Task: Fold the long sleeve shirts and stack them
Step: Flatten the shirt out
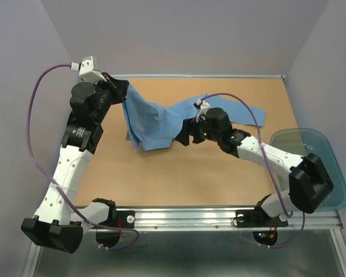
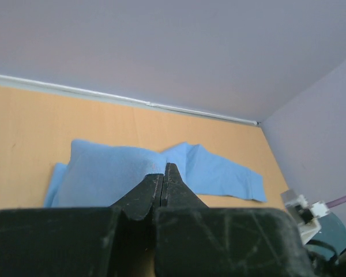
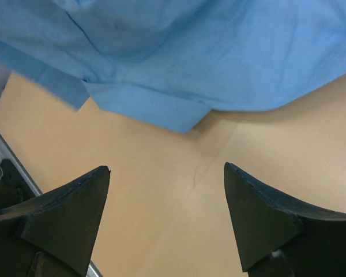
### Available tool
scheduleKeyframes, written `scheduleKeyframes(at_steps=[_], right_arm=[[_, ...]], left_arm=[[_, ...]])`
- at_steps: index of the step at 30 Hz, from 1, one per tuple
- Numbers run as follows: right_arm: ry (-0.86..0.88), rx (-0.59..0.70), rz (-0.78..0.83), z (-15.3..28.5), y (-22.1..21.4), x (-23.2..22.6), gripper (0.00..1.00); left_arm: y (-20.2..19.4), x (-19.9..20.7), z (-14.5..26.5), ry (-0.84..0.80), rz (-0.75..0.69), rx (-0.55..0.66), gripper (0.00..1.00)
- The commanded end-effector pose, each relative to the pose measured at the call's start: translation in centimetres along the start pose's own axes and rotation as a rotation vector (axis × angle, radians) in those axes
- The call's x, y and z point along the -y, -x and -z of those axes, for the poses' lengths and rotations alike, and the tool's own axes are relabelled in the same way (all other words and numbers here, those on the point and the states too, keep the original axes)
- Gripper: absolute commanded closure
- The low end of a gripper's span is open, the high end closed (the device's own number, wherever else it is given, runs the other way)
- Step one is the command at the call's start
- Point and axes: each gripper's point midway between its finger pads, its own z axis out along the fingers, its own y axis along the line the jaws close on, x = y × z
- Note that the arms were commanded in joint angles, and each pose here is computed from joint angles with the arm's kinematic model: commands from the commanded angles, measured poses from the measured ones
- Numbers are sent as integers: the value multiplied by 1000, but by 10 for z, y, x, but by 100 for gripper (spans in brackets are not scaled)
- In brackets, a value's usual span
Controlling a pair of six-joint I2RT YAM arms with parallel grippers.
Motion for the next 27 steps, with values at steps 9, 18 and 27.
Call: scheduleKeyframes(at_steps=[9,18,27], right_arm=[[-285,134,-521,-45,-23,82,19],[-289,207,-711,-81,-3,114,20],[-297,212,-709,-117,0,129,26]], left_arm=[[18,-16,42,104,-11,98,100],[9,-28,50,154,3,90,100],[10,-31,48,176,3,94,100]])
